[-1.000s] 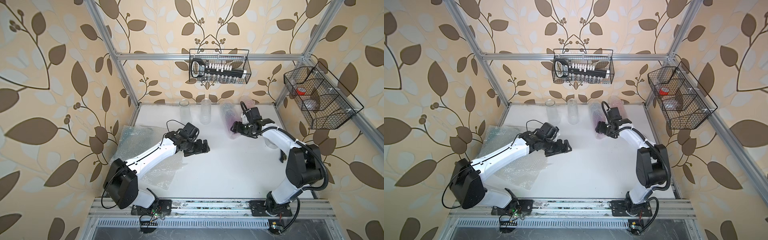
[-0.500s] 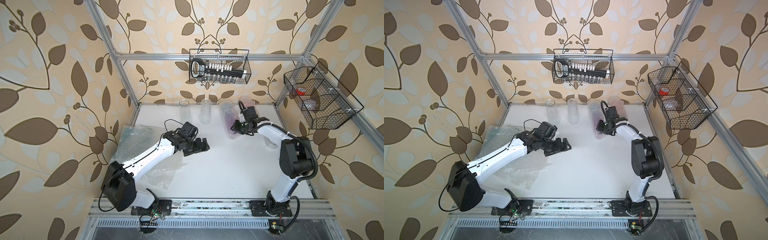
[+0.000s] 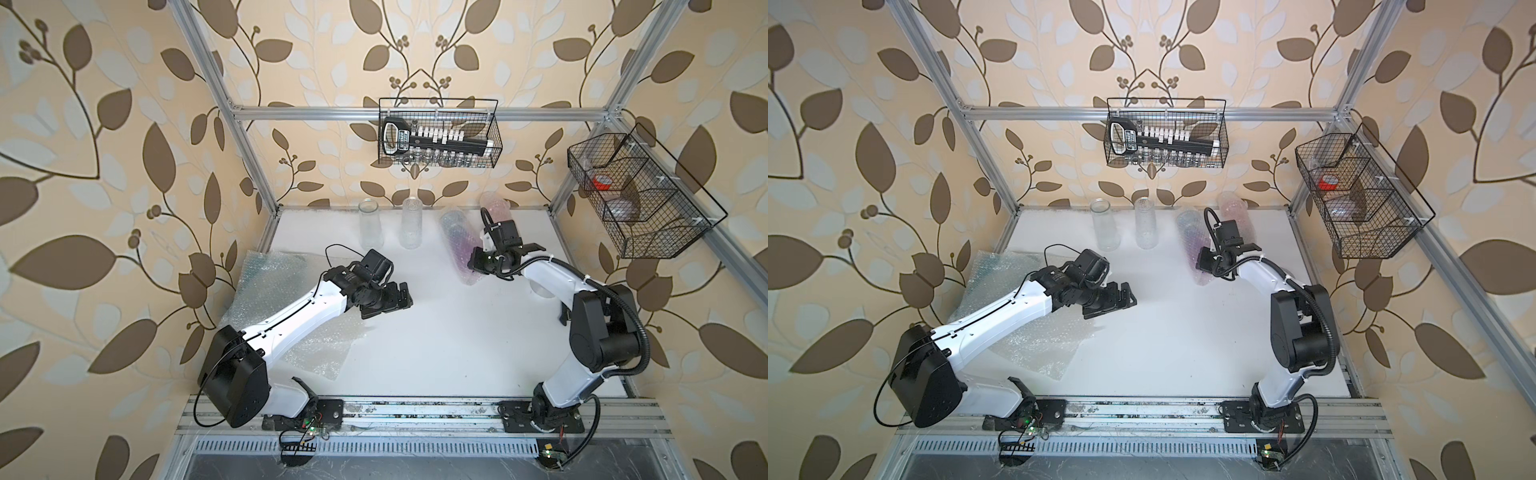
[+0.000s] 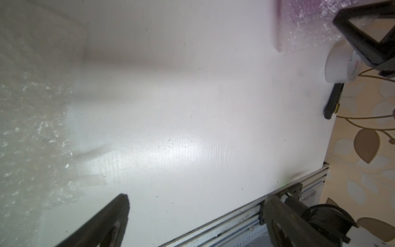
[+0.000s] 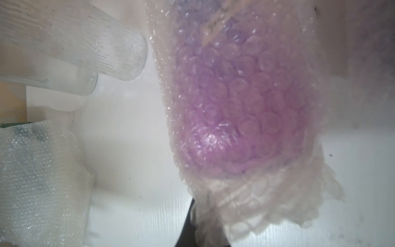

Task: Unwrap the vase from the bubble wrap
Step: Move the bubble wrap to the center of the board, then unwrap the bubble wrap at the center of the board.

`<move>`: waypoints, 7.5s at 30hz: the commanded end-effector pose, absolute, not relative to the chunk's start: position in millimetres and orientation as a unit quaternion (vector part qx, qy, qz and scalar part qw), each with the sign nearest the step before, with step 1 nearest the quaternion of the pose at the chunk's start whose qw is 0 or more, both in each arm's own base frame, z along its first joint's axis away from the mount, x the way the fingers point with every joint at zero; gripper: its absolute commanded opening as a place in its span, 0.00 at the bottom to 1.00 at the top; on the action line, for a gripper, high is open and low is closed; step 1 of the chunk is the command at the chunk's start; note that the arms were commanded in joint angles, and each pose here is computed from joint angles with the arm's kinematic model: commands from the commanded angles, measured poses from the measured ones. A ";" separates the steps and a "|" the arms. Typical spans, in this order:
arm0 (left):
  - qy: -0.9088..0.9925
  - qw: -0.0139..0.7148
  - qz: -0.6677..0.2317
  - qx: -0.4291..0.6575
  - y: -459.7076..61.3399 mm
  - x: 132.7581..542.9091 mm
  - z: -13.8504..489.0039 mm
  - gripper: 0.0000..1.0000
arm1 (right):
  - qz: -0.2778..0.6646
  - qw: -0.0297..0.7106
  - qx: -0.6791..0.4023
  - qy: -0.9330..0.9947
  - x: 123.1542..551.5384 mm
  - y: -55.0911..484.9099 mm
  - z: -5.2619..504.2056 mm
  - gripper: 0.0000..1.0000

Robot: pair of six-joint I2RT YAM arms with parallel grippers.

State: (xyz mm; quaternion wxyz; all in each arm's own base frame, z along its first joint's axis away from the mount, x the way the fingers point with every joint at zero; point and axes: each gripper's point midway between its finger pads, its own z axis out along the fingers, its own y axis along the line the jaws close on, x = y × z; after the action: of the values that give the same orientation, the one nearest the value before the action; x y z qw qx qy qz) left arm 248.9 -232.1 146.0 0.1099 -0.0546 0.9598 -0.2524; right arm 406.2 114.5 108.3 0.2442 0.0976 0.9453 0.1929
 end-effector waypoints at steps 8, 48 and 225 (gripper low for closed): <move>0.962 0.104 -0.249 -0.048 -227.2 240.4 150.4 0.99 | 0.246 0.235 0.088 0.936 308.7 139.5 116.7 0.00; 0.961 0.067 -0.267 0.012 -283.4 273.5 156.4 0.99 | 0.284 0.239 0.198 0.907 297.6 70.1 177.9 0.66; 0.984 0.008 -0.134 0.119 -289.7 182.3 109.7 0.00 | 0.284 0.149 0.048 0.946 357.7 165.8 71.9 0.09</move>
State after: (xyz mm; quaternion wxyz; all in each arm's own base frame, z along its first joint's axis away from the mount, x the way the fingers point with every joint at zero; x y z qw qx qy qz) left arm 188.1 -294.1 96.3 0.0114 0.1214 0.9831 -0.1365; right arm 350.0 166.8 68.6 0.1401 0.0542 0.9447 0.2915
